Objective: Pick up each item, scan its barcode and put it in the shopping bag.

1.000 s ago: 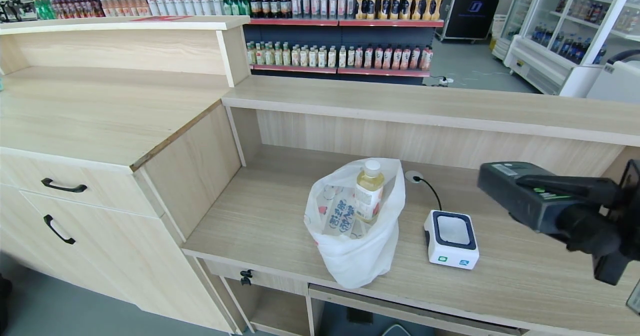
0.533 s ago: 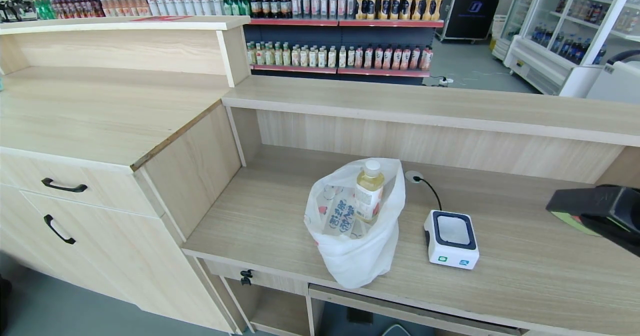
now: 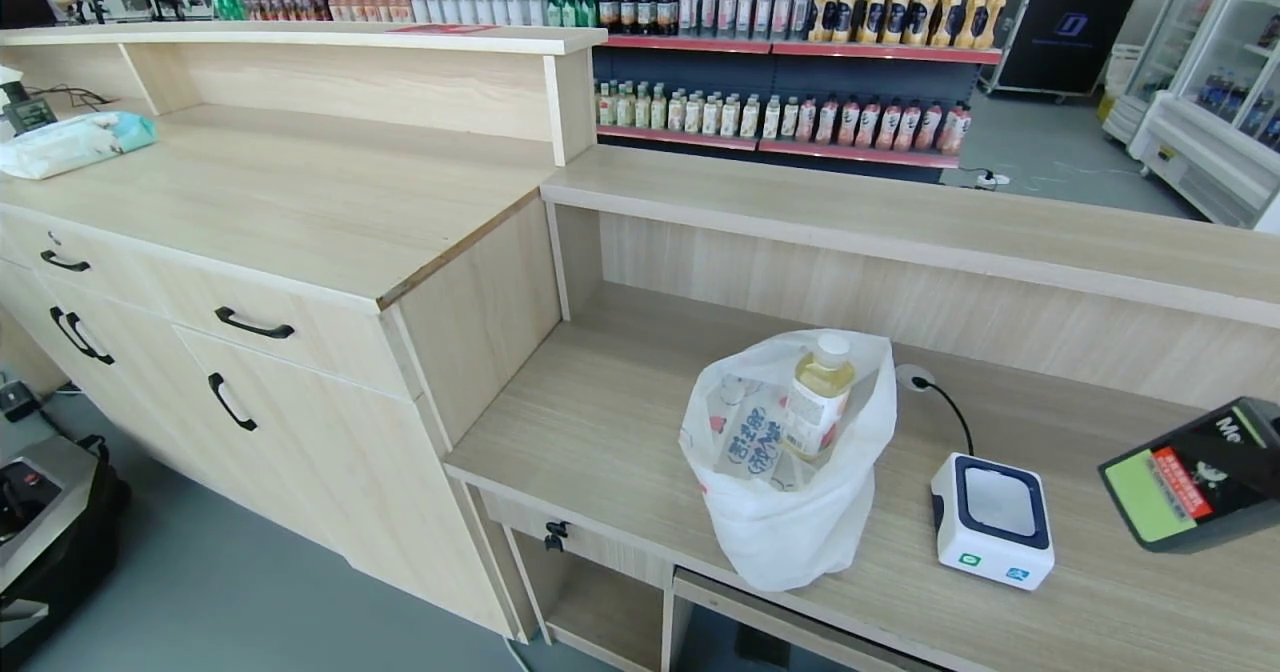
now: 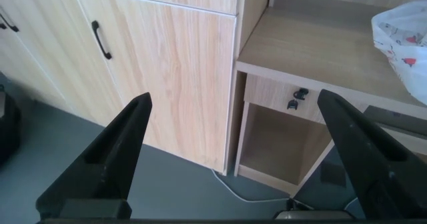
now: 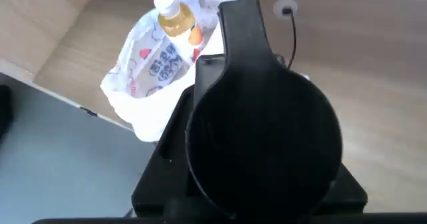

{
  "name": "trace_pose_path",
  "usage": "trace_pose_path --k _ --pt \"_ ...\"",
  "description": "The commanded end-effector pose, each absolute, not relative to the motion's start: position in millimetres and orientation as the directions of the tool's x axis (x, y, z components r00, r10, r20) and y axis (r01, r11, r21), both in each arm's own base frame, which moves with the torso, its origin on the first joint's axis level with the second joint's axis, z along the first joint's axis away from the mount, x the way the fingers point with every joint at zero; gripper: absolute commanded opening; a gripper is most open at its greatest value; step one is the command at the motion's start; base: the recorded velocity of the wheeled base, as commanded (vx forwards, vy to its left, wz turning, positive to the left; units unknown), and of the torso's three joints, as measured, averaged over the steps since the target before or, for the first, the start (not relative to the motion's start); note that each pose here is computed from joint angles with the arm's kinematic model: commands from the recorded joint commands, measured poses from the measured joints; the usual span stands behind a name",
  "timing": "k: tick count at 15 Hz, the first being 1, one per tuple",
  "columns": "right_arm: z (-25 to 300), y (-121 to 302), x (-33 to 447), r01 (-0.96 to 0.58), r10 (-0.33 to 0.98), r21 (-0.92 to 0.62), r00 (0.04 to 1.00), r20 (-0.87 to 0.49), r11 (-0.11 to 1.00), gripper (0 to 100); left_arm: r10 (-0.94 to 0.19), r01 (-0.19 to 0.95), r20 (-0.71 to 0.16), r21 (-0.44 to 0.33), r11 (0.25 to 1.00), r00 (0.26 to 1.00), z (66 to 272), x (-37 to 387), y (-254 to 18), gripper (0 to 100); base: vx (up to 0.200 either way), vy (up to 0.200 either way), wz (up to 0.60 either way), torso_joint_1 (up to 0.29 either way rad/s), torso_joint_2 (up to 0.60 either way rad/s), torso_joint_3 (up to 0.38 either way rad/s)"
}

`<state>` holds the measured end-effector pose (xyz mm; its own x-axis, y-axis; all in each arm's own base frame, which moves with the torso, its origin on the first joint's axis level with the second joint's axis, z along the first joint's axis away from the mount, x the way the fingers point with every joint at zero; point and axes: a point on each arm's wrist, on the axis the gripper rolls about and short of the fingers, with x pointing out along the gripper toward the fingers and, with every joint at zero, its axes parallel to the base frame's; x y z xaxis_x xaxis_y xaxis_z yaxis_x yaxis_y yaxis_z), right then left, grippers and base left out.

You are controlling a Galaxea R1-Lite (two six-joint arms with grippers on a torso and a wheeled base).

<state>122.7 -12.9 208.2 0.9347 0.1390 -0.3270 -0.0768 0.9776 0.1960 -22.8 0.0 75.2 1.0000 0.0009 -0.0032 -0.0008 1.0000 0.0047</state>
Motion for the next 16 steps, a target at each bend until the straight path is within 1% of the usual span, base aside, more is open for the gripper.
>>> trace_pose_path --k 1,2,3,6,8,9,10,11,13,15,16 --pt "201.5 -23.5 157.1 0.035 0.098 0.282 0.890 -0.446 0.959 0 0.002 -0.002 -0.003 0.005 1.000 1.000 75.2 -22.8 0.0 100 0.000 0.000 0.00 0.000 0.00 0.000" --pt "200.0 -34.6 170.5 0.085 0.055 0.268 0.878 -0.475 0.960 0 0.002 -0.002 -0.003 0.005 1.000 1.000 75.2 -22.8 0.0 100 0.000 0.000 0.00 0.000 0.00 0.000" --pt "199.6 -39.1 179.0 0.095 0.037 0.243 0.871 -0.489 0.965 0 0.002 -0.002 -0.003 0.005 1.000 1.000 75.2 -22.8 0.0 100 0.000 0.000 0.00 0.000 0.00 0.000" --pt "188.6 -46.5 208.0 0.104 0.052 0.258 0.844 -0.535 0.961 0 0.002 -0.002 -0.003 0.005 1.000 1.000 75.2 -22.8 0.0 100 0.000 0.000 0.00 0.000 0.00 0.000" --pt "176.3 -55.7 230.2 -0.008 0.189 0.332 0.835 -0.516 0.943 0 0.002 -0.002 -0.003 0.005 1.000 1.000 75.2 -22.8 0.0 100 0.000 0.000 0.00 0.000 0.00 0.000" --pt "174.4 -58.4 233.1 -0.036 0.212 0.335 0.836 -0.506 0.942 0 0.002 -0.002 -0.003 0.005 1.000 1.000 75.2 -22.8 0.0 100 0.000 0.000 0.00 0.000 0.00 0.000" --pt "167.7 -66.4 239.2 -0.124 0.271 0.312 0.831 -0.487 0.942 0 0.002 -0.002 -0.003 0.005 1.000 1.000 75.2 -22.8 0.0 100 0.000 0.000 0.00 0.000 0.00 0.000" --pt "161.8 -74.9 239.5 -0.167 0.289 0.278 0.823 -0.489 0.946 0 0.002 -0.002 -0.003 0.005 1.000 1.000 75.2 -22.8 0.0 100 0.000 0.000 0.00 0.000 0.00 0.000" --pt "146.9 -89.6 239.6 -0.196 0.272 0.198 0.808 -0.522 0.960 0 0.002 -0.002 -0.003 0.005 1.000 1.000 75.2 -22.8 0.0 100 0.000 0.000 0.00 0.000 0.00 0.000" --pt "136.7 -96.8 242.8 -0.206 0.277 0.190 0.795 -0.539 0.960 0 0.002 -0.002 -0.003 0.005 1.000 1.000 75.2 -22.8 0.0 100 0.000 0.000 0.00 0.000 0.00 0.000" --pt "134.6 -98.6 244.3 -0.230 0.302 0.200 0.794 -0.527 0.952 0 0.002 -0.002 -0.003 0.003 1.000 1.000 75.2 -22.8 0.0 100 0.000 0.000 0.00 0.000 0.00 0.000"
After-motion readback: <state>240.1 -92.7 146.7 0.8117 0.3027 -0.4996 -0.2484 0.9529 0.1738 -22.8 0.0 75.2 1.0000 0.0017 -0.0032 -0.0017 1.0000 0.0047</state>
